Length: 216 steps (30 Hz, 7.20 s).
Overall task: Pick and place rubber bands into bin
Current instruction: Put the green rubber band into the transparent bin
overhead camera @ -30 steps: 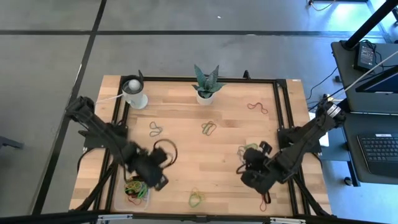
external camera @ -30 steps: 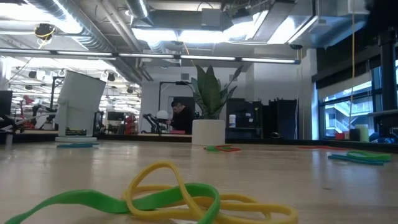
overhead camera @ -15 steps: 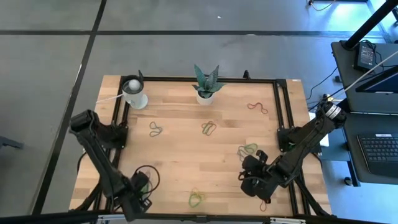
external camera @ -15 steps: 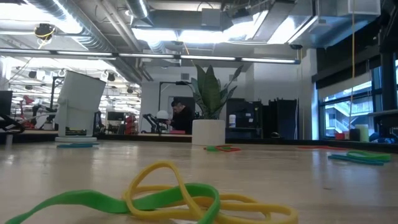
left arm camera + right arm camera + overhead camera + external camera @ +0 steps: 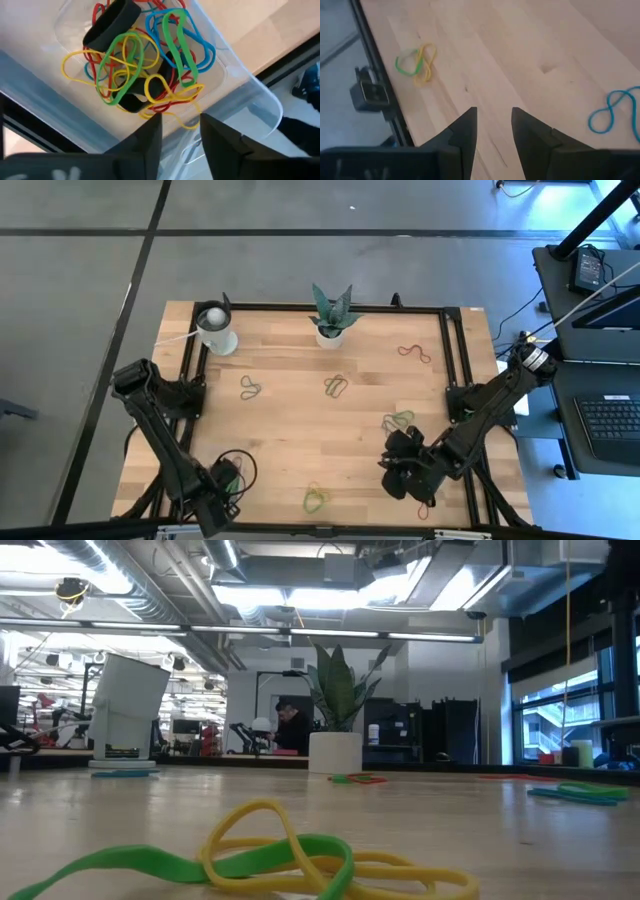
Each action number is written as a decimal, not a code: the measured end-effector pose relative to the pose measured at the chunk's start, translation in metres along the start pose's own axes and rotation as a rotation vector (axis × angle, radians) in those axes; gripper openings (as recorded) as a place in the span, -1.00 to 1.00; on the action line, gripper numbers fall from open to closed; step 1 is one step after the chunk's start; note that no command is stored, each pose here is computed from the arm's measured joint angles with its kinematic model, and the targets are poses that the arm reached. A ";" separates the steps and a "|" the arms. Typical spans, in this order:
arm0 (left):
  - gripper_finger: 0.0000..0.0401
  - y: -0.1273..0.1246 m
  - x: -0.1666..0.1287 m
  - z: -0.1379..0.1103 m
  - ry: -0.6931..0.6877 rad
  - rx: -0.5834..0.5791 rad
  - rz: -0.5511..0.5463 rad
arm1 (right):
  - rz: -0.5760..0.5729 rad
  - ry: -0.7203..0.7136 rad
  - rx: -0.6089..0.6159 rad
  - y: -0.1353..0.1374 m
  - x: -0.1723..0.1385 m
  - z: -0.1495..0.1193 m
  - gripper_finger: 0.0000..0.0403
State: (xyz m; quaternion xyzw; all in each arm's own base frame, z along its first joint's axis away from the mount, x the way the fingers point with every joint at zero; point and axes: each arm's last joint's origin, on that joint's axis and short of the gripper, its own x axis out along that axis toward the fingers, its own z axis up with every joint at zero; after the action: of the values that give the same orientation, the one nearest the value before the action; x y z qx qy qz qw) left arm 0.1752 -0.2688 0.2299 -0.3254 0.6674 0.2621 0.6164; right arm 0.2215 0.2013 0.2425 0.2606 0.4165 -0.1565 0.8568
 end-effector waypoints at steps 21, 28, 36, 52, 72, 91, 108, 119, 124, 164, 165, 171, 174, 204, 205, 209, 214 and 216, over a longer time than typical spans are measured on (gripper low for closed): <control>-0.64 0.060 -0.088 0.069 -0.370 0.322 0.005 | 0.094 -0.012 0.214 0.011 0.024 0.018 -0.97; -0.98 0.061 -0.093 0.138 -0.341 0.464 0.063 | 0.047 0.107 0.178 0.010 0.017 -0.008 -0.98; -0.99 0.028 -0.090 0.180 -0.476 0.656 -0.147 | -0.034 0.250 0.083 -0.018 0.002 -0.045 -0.99; -0.97 -0.094 -0.018 0.220 -0.390 1.069 -0.051 | 0.102 0.265 -0.158 -0.142 -0.013 -0.046 -1.00; -0.28 -0.128 0.027 0.188 -0.361 1.079 -0.137 | 0.136 0.216 -0.284 -0.152 -0.019 -0.036 -1.00; -0.29 -0.139 0.044 0.140 -0.310 0.813 -0.217 | 0.131 0.215 -0.276 -0.153 -0.019 -0.036 -1.00; -0.47 -0.144 0.092 0.148 -0.170 0.505 -0.179 | 0.134 0.213 -0.300 -0.153 -0.019 -0.036 -1.00; -0.99 -0.130 0.075 0.147 -0.130 0.476 -0.112 | 0.126 0.187 -0.329 -0.153 -0.019 -0.035 -1.00; -0.99 -0.123 0.068 0.145 -0.112 0.444 -0.067 | 0.122 0.180 -0.331 -0.153 -0.019 -0.035 -1.00; -0.28 -0.120 0.068 0.142 -0.190 0.353 -0.114 | 0.136 0.129 -0.254 -0.149 -0.019 -0.032 -1.00; -0.26 -0.120 0.072 0.141 -0.177 0.358 -0.119 | 0.138 0.128 -0.253 -0.149 -0.019 -0.032 -1.00; -0.45 -0.121 0.081 0.134 -0.096 0.386 -0.145 | 0.141 0.127 -0.252 -0.149 -0.019 -0.032 -1.00; -0.80 -0.119 0.080 0.131 -0.087 0.367 -0.125 | 0.141 0.127 -0.252 -0.149 -0.019 -0.032 -1.00; -0.99 -0.023 -0.058 0.088 -0.023 0.322 0.131 | 0.138 0.128 -0.228 -0.149 -0.019 -0.032 -1.00; -0.99 -0.020 -0.058 0.082 -0.013 0.338 0.156 | 0.138 0.129 -0.221 -0.149 -0.019 -0.032 -1.00; -0.99 -0.015 -0.050 0.059 -0.022 0.379 0.204 | 0.126 0.101 -0.169 -0.148 -0.018 -0.031 -1.00; -0.99 -0.009 -0.011 0.038 -0.037 0.397 0.216 | 0.145 0.039 -0.099 -0.145 -0.019 -0.028 -1.00; -0.99 -0.006 0.007 0.033 -0.035 0.419 0.205 | 0.166 0.024 -0.082 -0.142 -0.019 -0.027 -1.00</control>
State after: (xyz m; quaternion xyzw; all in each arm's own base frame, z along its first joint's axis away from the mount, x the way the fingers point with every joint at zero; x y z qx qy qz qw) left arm 0.2008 -0.2490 0.2203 -0.1161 0.7259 0.1846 0.6523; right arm 0.1240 0.1020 0.1988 0.2610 0.4095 -0.0647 0.8718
